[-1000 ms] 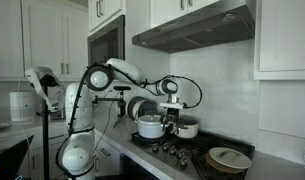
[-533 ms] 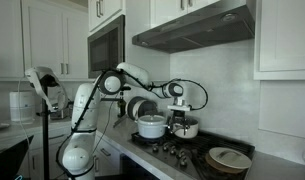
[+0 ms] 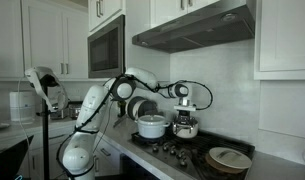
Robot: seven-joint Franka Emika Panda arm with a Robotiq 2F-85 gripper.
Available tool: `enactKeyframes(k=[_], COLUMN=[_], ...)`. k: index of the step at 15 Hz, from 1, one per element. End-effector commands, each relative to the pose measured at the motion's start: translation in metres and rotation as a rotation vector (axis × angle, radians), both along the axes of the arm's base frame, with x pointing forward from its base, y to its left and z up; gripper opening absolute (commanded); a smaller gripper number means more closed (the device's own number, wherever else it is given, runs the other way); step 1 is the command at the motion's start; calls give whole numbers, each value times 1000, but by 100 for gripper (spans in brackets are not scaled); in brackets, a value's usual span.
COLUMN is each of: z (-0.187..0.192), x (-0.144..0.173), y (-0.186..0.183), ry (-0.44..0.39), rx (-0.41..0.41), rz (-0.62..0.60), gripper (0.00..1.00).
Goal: Move the uncovered pot backwards
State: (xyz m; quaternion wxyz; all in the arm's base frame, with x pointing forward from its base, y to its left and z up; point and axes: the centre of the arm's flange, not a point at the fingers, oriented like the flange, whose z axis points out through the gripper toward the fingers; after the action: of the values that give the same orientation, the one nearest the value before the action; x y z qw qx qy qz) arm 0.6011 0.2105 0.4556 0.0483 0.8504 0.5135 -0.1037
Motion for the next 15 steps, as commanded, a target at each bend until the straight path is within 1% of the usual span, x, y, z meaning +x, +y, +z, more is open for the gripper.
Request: enactKeyframes(k=[1,10,15], z=[6,4,3], x=[24,32,17], y=[20,44,53], ry=[3,39,55], rx=[27,95,114], rz=[10,28,38], gripper=[100,100,100])
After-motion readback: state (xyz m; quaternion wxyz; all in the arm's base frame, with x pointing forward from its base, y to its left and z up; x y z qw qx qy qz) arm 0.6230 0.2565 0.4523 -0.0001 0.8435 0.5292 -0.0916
